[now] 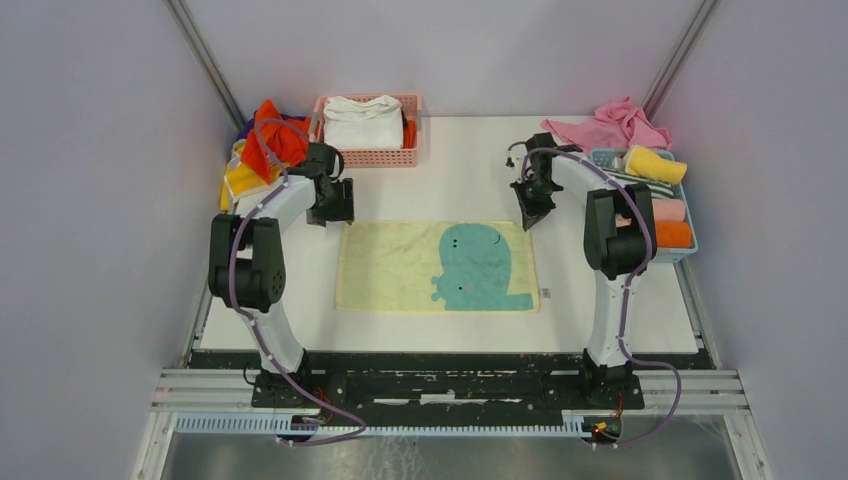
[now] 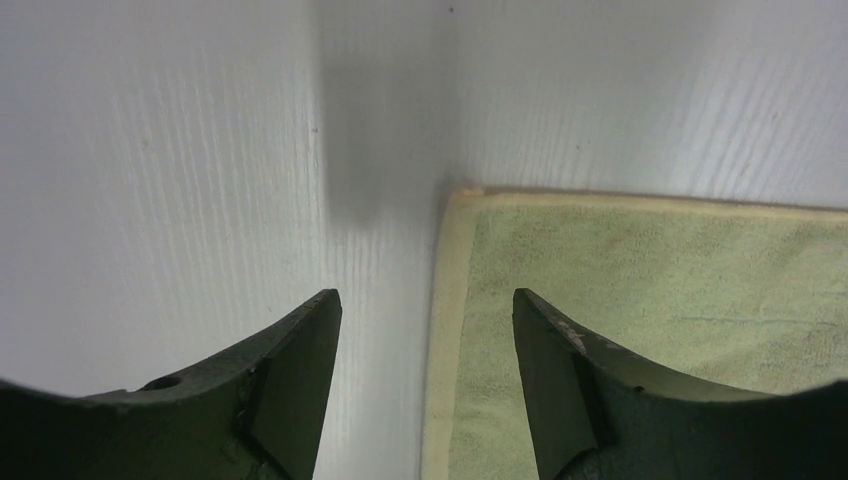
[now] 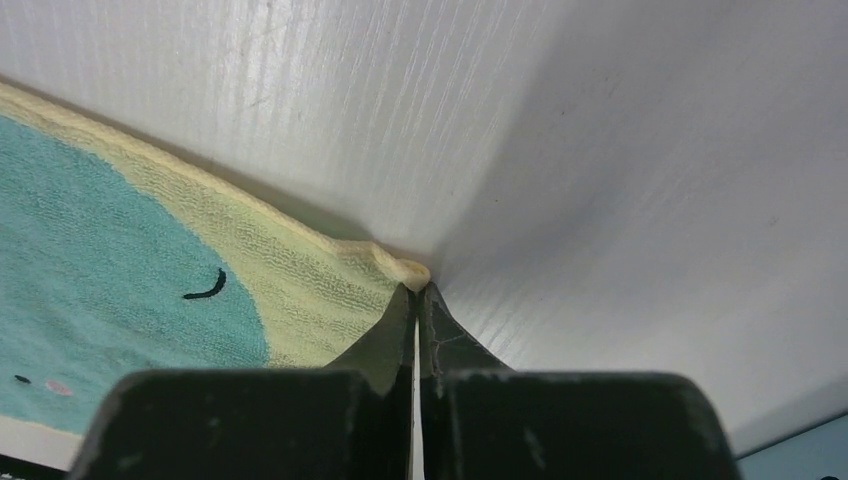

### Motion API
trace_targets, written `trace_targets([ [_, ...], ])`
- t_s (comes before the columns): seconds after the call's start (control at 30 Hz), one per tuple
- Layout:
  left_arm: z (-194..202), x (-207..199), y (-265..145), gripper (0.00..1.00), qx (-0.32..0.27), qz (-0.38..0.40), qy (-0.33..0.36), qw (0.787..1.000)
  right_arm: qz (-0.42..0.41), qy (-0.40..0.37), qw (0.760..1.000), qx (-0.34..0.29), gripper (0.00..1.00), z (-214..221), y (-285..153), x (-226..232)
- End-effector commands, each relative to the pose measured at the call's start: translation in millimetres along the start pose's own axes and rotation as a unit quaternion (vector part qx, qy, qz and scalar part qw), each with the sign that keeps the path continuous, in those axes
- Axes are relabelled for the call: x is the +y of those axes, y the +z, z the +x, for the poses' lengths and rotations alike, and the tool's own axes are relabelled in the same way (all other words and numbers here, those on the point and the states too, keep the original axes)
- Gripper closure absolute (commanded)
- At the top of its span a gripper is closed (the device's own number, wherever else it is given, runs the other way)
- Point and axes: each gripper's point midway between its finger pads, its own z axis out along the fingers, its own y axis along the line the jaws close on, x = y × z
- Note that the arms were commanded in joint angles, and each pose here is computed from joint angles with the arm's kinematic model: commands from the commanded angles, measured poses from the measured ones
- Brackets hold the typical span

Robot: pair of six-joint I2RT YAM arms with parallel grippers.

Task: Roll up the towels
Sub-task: Fold the towel at the center of the board.

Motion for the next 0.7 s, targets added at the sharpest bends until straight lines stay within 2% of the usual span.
trace_targets([
  [0.0,-21,0,6,0.31,-0.007,0.018,0.006,1.000,0.054,-0.035,0.998,-0.003,0.99,2,8,-11],
  [0.13,-22,0,18,0.39,0.005,0.016,0.006,1.000,0.055,-0.039,0.998,-0.003,0.99,2,8,-8],
  [0.23,-24,-5,26,0.49,0.014,0.027,0.009,1.000,0.054,-0.045,0.998,0.001,1.00,4,9,-7],
  [0.6,-10,-16,49,0.51,0.047,0.044,0.015,0.998,0.057,-0.054,0.997,0.010,0.99,7,11,-5],
  [0.67,-2,-16,56,0.54,0.064,0.035,0.020,0.997,0.060,-0.056,0.997,0.011,0.99,7,11,-5],
])
